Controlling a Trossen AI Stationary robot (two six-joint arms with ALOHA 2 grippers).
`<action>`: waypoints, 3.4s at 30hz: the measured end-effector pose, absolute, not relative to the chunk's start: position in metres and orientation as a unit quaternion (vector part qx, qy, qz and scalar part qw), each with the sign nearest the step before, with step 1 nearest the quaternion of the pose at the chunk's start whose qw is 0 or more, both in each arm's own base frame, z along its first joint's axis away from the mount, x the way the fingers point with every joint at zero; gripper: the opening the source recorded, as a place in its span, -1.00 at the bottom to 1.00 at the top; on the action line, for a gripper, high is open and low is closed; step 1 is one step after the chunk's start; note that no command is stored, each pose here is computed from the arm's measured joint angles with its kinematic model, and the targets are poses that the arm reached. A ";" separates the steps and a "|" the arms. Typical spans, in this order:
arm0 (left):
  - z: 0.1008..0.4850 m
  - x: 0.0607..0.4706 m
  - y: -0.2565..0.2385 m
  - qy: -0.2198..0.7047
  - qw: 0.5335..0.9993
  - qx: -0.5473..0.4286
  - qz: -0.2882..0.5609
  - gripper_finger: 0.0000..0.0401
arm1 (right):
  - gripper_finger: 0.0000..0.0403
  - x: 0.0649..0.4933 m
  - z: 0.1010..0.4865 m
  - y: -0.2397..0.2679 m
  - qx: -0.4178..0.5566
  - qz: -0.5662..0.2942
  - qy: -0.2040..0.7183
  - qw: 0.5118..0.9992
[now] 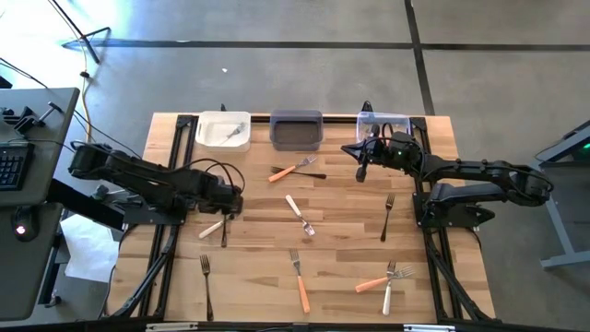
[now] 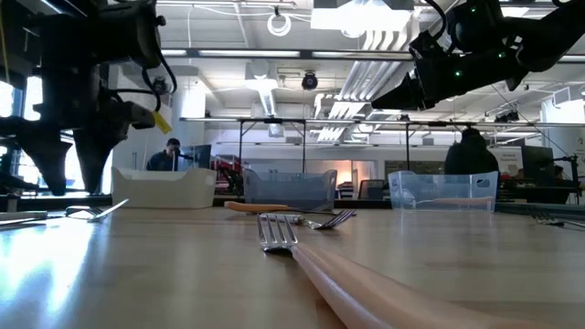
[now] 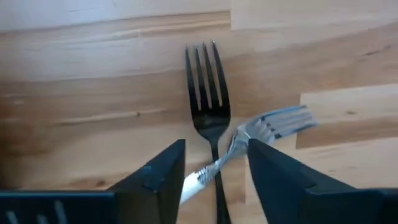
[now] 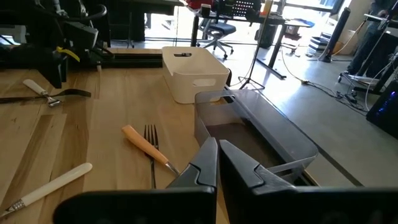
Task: Sort silverware by color (type)
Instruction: Put the black fork into the black bin
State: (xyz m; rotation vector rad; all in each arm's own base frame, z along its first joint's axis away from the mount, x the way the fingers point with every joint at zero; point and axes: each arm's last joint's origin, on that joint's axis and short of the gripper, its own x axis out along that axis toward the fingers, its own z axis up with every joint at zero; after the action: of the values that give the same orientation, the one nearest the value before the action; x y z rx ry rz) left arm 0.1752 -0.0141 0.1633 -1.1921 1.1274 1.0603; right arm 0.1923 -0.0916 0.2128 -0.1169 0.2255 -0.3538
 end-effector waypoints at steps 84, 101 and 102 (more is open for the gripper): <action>0.213 0.228 0.039 0.410 0.875 -0.193 0.173 -1.00 | -1.00 0.210 0.211 -0.032 -0.006 -0.189 0.108 0.976; 0.228 0.225 0.037 0.461 0.861 -0.149 0.155 -1.00 | -1.00 0.211 0.214 -0.020 -0.003 -0.193 0.090 0.977; 0.230 0.225 0.037 0.462 0.861 -0.145 0.156 -1.00 | -1.00 0.211 0.214 -0.020 -0.003 -0.193 0.089 0.977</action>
State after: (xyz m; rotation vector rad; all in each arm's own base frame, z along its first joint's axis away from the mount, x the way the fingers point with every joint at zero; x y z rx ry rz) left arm 0.2253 0.0367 0.2302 -0.3046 0.9684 0.3264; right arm 0.2110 -0.0201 0.2144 -0.0056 0.1795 -0.3896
